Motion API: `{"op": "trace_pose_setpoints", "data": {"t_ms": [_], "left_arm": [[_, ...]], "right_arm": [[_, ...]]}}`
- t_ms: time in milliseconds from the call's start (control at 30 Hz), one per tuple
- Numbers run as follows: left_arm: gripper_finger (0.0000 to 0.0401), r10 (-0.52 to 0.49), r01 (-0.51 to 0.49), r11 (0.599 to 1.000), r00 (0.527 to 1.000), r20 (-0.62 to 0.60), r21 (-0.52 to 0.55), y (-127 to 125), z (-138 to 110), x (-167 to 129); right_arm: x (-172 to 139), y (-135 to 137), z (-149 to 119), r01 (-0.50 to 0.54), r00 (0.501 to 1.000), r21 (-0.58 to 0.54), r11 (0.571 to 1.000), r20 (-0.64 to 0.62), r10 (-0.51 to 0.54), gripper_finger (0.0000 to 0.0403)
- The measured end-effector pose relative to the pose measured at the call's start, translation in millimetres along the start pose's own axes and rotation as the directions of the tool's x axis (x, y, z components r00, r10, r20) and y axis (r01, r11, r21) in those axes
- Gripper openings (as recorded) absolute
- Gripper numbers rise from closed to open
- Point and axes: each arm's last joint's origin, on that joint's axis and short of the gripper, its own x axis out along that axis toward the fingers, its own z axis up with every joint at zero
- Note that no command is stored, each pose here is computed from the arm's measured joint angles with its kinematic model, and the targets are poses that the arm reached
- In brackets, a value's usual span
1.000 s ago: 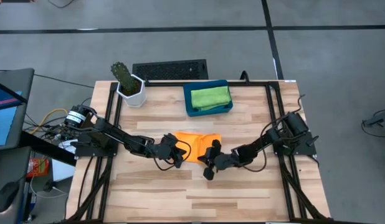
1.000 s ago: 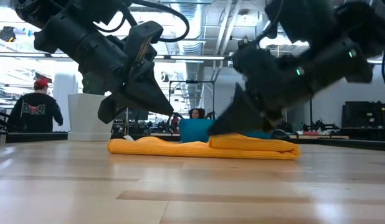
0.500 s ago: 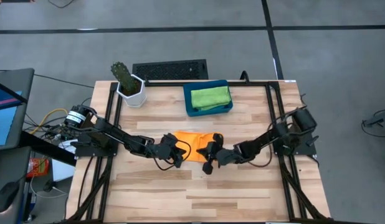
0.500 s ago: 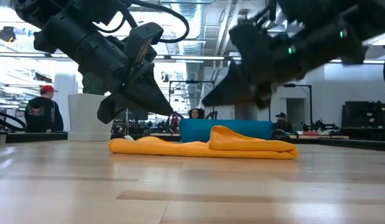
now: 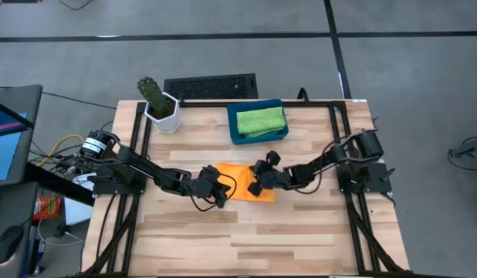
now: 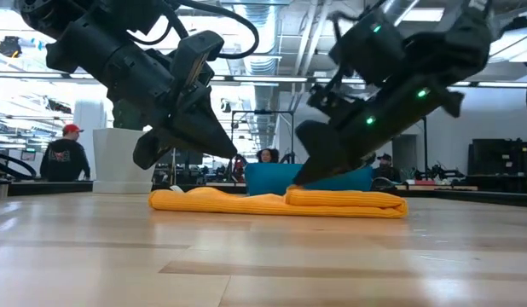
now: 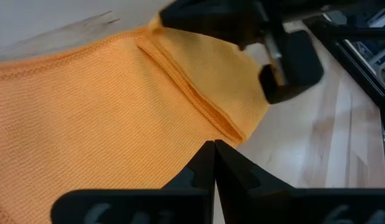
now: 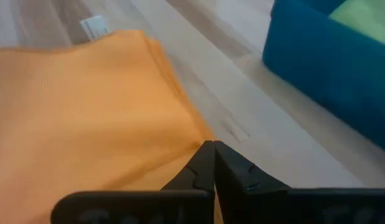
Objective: Fold microfiber towels
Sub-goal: Fold the orange microfiber cloth
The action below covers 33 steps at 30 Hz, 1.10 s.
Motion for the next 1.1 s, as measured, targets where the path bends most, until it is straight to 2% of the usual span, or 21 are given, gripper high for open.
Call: {"op": "trace_pose_setpoints", "data": {"t_ms": [167,333,433,533,700,800,900,1000,1100], "left_arm": [[0.0000,-0.002,0.002,1.000,1.000,-0.002,-0.007,-0.1,-0.1,0.0],[0.0000,-0.033,0.032,0.999,0.999,-0.022,-0.015,-2.7,2.2,-3.5],[0.0000,-0.028,0.028,1.000,0.999,-0.026,-0.009,-4.2,7.8,-13.0],[0.0000,-0.018,0.018,1.000,1.000,-0.011,0.018,-6.1,17.0,-27.7],[0.0000,-0.048,0.048,0.999,0.999,-0.007,-0.003,-10.8,30.7,-56.7],[0.0000,-0.053,0.054,0.998,0.998,-0.028,0.017,-14.5,25.4,-67.0],[0.0000,-0.006,0.006,1.000,1.000,-0.007,0.010,-17.0,13.3,-69.3],[0.0000,0.057,-0.057,0.998,0.998,0.020,0.011,-17.4,-2.6,-65.0],[0.0000,0.096,-0.096,0.995,0.995,0.037,-0.017,-16.9,-16.7,-57.2]], "right_arm": [[16.9,-7.1,-9.3,-0.045,0.997,0.030,0.999,-0.063,0.046,0.0024],[17.2,-7.9,-7.5,-0.074,0.994,0.044,0.996,-0.071,0.077,0.0017],[5.8,-10.4,8.2,-0.076,0.997,0.036,0.996,-0.020,0.077,0.0019],[-14.6,-16.2,36.4,-0.074,0.994,0.031,0.997,0.083,0.071,0.0026],[-54.6,-14.9,65.2,-0.166,0.968,0.062,0.984,0.200,0.150,0.0029],[-67.1,-2.7,49.4,-0.230,0.953,0.036,0.973,0.210,0.217,0.0024],[-69.4,16.6,22.6,-0.296,0.937,0.021,0.955,0.200,0.286,0.0019],[-63.8,36.2,-4.1,-0.341,0.925,-0.010,0.940,0.175,0.337,0.0019],[-51.4,50.6,-18.1,-0.358,0.921,0.008,0.934,0.169,0.352,0.0024]]}}
